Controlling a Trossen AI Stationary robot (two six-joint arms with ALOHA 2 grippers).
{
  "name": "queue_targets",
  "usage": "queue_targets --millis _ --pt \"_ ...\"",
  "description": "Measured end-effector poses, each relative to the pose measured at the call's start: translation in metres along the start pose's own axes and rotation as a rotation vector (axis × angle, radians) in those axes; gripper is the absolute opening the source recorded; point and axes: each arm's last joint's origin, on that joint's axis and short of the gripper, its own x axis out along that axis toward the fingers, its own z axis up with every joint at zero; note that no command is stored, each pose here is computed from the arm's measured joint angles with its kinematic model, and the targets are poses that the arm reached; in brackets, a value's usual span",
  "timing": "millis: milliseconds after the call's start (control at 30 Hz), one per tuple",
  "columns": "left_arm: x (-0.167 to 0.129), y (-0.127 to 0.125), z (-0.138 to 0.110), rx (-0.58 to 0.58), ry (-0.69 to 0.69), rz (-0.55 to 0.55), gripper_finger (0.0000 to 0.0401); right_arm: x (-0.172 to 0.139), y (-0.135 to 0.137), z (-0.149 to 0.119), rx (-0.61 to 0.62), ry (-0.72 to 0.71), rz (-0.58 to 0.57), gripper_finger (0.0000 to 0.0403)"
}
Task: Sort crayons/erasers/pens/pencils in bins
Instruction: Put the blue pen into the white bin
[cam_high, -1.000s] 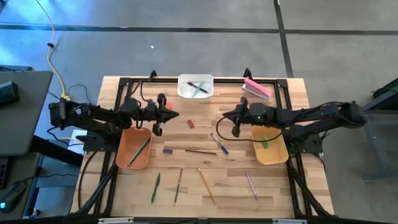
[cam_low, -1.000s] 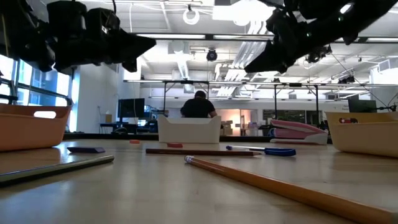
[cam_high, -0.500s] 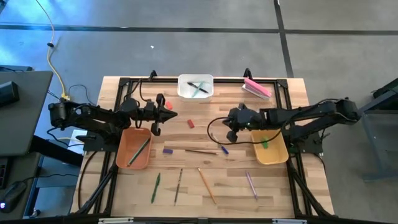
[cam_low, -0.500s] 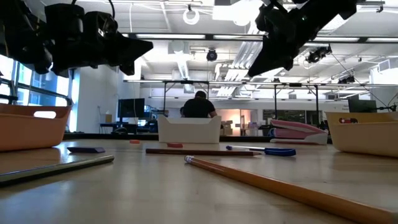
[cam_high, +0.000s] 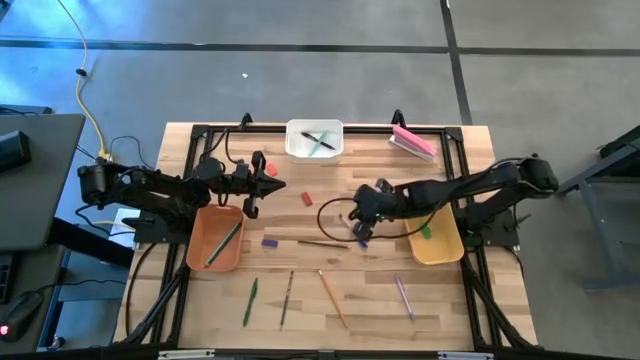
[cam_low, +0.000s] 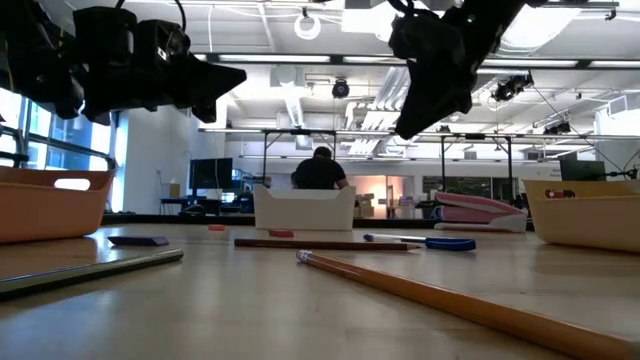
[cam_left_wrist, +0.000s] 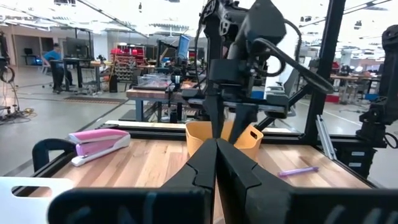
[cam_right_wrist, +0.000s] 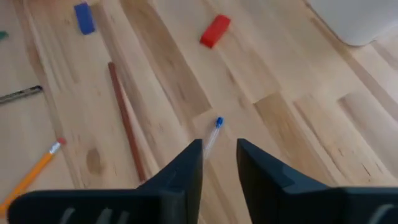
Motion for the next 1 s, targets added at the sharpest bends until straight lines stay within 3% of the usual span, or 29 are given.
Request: queue_targets --millis 233,467,700,1000 --pt "0.000 0.000 -0.002 -0.006 0.020 0.002 0.0000 0.011 0.011 0.001 -0.002 0.048 -0.015 0.0146" --pt "0.000 0.000 -0.003 -0.012 0.027 0.002 0.0000 0.017 0.016 -0.011 0.070 0.125 -0.046 0.0188" --pt "0.000 0.000 -0.003 -0.005 0.024 0.002 0.0000 0.026 0.020 -0.024 0.239 0.218 -0.091 0.0194" --pt "0.000 0.000 -0.002 -0.009 0.020 0.002 0.0000 0.058 0.028 -0.043 0.285 0.352 -0.128 0.0194"
